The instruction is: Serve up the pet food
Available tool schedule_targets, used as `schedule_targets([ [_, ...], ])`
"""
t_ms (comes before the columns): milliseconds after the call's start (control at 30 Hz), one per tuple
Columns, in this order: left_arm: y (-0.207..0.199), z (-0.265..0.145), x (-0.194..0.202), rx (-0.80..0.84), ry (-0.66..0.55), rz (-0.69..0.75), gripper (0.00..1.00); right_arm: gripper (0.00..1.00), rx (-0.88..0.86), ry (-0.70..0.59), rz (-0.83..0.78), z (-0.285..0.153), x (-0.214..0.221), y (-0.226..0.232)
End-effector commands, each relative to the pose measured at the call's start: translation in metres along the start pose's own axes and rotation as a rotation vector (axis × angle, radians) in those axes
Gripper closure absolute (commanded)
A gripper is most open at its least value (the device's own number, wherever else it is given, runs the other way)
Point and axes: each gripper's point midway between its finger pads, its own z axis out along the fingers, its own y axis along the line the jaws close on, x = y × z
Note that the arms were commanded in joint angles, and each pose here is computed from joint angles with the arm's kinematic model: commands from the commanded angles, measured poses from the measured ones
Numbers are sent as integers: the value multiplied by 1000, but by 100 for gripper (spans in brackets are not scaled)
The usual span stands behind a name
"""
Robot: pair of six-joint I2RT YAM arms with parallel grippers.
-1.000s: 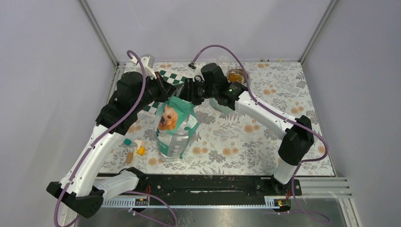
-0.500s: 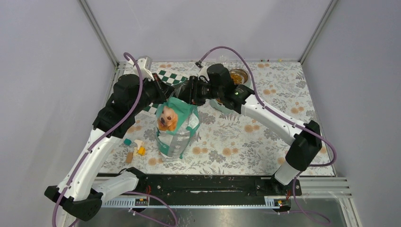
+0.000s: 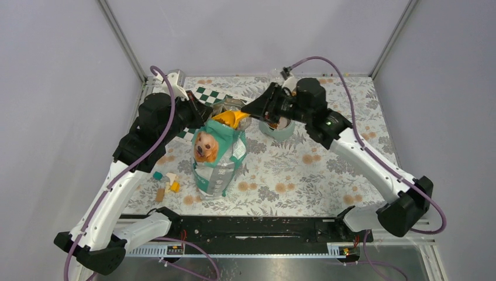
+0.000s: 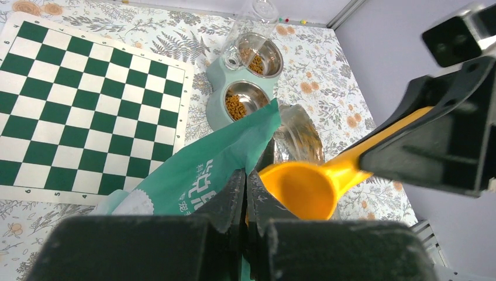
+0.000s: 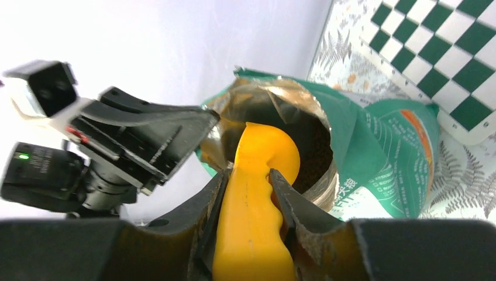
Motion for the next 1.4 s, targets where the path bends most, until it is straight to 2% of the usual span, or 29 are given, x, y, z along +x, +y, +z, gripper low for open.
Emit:
schedule_targets([
  [0, -20, -14, -46, 60, -149, 13, 100, 100, -136, -144, -1, -31, -38, 36],
  [400, -25, -14, -54, 67, -159, 12, 100, 100, -173, -246, 34, -61, -64, 30],
  [733, -26, -15, -61, 66, -184, -4, 100, 100, -90, -174, -42, -52, -56, 17],
  [1033, -36, -9, -56, 120, -160, -32, 100, 100, 11, -102, -108, -35, -36, -5],
  [1367, -37, -6, -55, 127, -162, -47, 100, 100, 56, -101, -159, -35, -36, -12],
])
